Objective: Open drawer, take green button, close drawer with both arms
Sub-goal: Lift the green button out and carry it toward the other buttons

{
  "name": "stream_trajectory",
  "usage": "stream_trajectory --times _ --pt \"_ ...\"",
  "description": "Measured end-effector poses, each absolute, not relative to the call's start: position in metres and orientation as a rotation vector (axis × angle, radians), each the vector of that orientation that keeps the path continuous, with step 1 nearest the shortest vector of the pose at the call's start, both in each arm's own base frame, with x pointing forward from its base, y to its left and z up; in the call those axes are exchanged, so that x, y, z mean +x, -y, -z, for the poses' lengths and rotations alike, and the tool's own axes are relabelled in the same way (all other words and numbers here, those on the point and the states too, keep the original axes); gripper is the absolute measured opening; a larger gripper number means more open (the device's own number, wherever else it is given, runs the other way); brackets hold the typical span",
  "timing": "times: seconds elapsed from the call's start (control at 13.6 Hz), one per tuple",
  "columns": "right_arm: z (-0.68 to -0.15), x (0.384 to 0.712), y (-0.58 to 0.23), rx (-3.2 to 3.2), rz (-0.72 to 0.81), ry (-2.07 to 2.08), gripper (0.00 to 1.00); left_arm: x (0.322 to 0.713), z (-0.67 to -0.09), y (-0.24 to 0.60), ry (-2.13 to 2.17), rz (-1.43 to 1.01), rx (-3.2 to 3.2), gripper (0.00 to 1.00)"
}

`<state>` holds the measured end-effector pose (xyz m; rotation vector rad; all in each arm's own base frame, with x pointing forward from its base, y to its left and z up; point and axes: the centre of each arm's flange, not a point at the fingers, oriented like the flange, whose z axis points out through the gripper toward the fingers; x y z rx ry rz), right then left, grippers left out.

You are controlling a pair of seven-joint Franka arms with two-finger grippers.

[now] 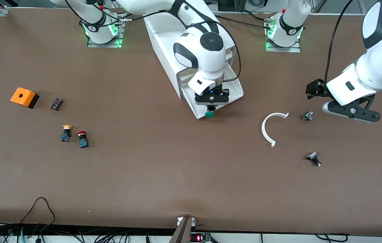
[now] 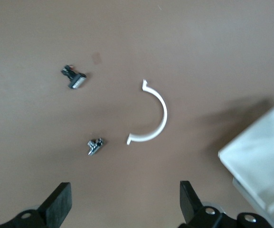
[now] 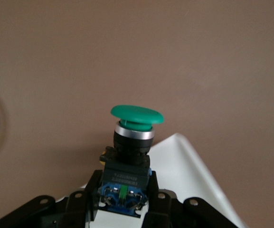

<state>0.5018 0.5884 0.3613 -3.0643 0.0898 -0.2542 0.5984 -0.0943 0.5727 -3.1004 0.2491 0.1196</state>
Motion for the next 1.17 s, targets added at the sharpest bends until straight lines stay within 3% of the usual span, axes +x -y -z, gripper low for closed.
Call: stream_trajectory --times 0.29,0.59,0.81,1.17 --pt "-0.412 0.589 -0.491 -3.086 0.271 -0.061 0.41 0.562 -0.566 0.057 -0.053 -0.076 -3.184 1.0" --pt "-0.417 0.647 -0.365 -3.128 0.11 0.108 0.41 0.534 -0.579 0.059 -0.06 -0.053 -3.177 1.0" --pt "-0.372 0.658 -0.294 -3.161 -0.011 0.205 0.41 0.533 -0.578 0.06 -0.06 -0.066 -3.175 1.0" --pt "-0.276 0.653 -0.193 -3.146 0.028 0.3 0.41 0.533 -0.578 0.064 -0.055 -0.065 -3.175 1.0"
